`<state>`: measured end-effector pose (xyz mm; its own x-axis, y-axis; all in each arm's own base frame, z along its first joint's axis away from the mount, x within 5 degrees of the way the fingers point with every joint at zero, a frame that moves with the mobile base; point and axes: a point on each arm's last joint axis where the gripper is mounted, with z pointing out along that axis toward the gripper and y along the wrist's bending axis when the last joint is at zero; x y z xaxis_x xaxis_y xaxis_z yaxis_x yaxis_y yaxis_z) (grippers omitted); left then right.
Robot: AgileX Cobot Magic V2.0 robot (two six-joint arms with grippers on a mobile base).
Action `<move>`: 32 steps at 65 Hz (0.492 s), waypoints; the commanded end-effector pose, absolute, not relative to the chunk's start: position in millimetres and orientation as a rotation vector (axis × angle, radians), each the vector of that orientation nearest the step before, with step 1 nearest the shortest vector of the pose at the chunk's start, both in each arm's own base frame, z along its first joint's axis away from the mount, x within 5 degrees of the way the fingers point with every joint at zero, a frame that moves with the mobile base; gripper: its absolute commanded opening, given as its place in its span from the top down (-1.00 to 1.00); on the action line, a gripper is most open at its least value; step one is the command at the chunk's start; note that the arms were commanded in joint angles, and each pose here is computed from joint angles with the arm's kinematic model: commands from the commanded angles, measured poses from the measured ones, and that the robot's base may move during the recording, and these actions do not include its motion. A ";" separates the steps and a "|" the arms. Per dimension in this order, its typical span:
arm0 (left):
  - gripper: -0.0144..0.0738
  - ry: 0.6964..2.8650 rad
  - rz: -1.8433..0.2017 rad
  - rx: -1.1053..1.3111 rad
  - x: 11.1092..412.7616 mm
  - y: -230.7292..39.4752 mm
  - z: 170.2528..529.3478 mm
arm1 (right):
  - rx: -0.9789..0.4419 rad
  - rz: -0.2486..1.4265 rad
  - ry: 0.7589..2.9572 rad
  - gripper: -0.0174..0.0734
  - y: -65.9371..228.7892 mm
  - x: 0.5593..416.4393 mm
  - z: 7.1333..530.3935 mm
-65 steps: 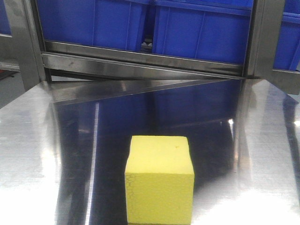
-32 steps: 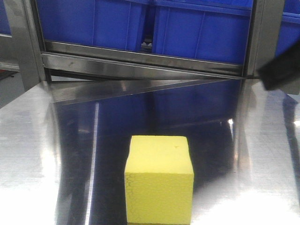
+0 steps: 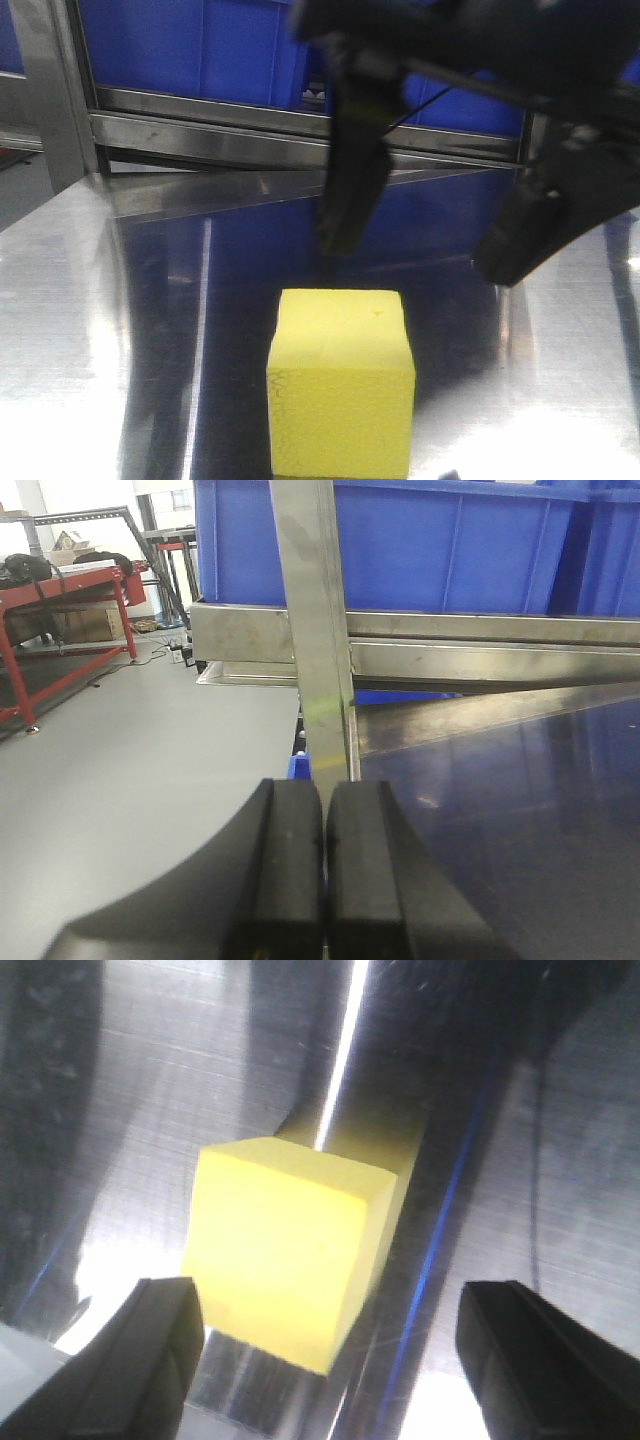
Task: Place yellow foam block on left shelf second layer
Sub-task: 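Lower the open right gripper around the yellow foam cube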
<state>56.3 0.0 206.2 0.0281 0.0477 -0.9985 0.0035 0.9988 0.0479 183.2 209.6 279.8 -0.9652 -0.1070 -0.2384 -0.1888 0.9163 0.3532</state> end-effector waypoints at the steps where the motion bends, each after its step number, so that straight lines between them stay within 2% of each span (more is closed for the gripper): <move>1: 0.36 1.464 0.019 0.039 55.2 -0.9 206.4 | -0.212 0.546 2.826 -0.77 223.3 187.2 294.7; 12: 0.36 1.464 0.019 0.039 55.2 -0.9 206.4 | -0.131 0.411 2.847 -0.77 237.7 188.8 291.7; 32: 0.36 1.464 0.019 0.039 55.2 -0.9 206.4 | 0.018 0.428 2.872 -0.77 259.7 181.6 288.1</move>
